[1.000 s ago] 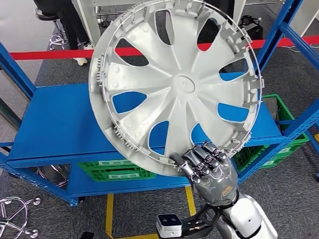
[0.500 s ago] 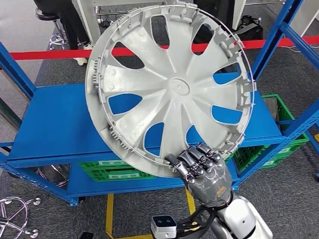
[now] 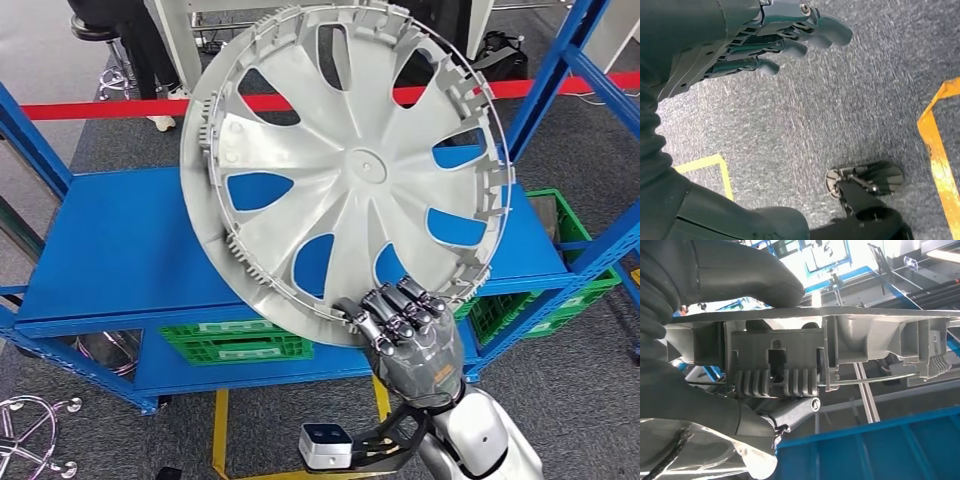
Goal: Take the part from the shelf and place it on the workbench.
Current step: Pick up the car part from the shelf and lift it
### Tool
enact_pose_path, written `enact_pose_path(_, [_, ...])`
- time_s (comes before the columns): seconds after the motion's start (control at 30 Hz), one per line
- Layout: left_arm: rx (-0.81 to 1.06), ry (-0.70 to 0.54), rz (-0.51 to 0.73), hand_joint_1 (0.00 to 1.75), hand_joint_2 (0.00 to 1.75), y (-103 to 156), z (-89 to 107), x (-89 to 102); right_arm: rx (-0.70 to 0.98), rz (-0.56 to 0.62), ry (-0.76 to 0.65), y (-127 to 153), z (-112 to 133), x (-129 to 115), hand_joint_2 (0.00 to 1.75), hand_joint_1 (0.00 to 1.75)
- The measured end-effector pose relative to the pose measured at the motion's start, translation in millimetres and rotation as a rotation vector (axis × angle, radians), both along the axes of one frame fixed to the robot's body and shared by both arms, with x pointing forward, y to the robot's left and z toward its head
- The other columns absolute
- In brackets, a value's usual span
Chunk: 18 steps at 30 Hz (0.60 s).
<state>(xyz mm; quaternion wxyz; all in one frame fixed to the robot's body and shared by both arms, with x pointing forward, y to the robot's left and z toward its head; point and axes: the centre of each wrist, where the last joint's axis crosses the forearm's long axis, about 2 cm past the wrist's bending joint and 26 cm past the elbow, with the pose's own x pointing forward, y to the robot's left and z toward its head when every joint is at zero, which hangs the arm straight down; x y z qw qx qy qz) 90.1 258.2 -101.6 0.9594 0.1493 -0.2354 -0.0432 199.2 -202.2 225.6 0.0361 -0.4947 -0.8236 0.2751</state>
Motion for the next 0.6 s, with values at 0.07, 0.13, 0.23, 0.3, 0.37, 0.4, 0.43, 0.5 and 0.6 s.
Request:
enact_pose_path(0.07, [0.006, 0.0, -0.001, 0.0, 1.75, 3.5, -0.1, 0.5, 0.001, 0.001, 0.001, 0.7, -0.1, 0.5, 1.75, 1.75])
enact_pose_path(0.13, [0.011, 0.0, 0.0, 0.0, 1.75, 5.5, -0.1, 1.1, 0.003, 0.001, 0.002, 1.0, -0.1, 0.6, 1.75, 1.75])
enact_pose_path(0.23, [0.014, -0.002, 0.002, 0.0, 1.75, 6.5, 0.3, 3.1, 0.006, -0.001, 0.001, 0.8, 0.5, 1.4, 1.75, 1.75])
enact_pose_path(0.3, [0.015, -0.001, 0.003, 0.0, 1.75, 7.1, 0.3, 3.5, 0.006, -0.002, 0.002, 0.7, 0.2, 1.6, 1.75, 1.75])
enact_pose_path(0.37, [0.016, 0.002, 0.003, 0.0, 1.75, 7.6, 0.3, 3.4, 0.003, -0.001, 0.005, 0.7, -0.7, 1.6, 1.75, 1.75])
enact_pose_path(0.4, [0.017, 0.002, 0.003, 0.0, 1.75, 7.7, 0.3, 3.5, 0.002, 0.0, 0.006, 0.7, -1.0, 1.6, 1.75, 1.75])
enact_pose_path(0.43, [0.017, 0.002, 0.002, 0.0, 1.75, 7.7, 0.3, 3.6, 0.002, 0.0, 0.006, 0.6, -1.0, 1.7, 1.75, 1.75])
enact_pose_path(0.5, [0.019, 0.002, 0.002, 0.0, 1.75, 8.3, 0.4, 3.9, 0.002, 0.0, 0.005, 0.6, -0.9, 2.2, 1.75, 1.75])
enact_pose_path(0.6, [0.021, 0.003, 0.003, 0.0, 1.75, 9.7, 0.3, 3.9, 0.0, 0.001, 0.006, 0.8, -1.1, 2.3, 1.75, 1.75])
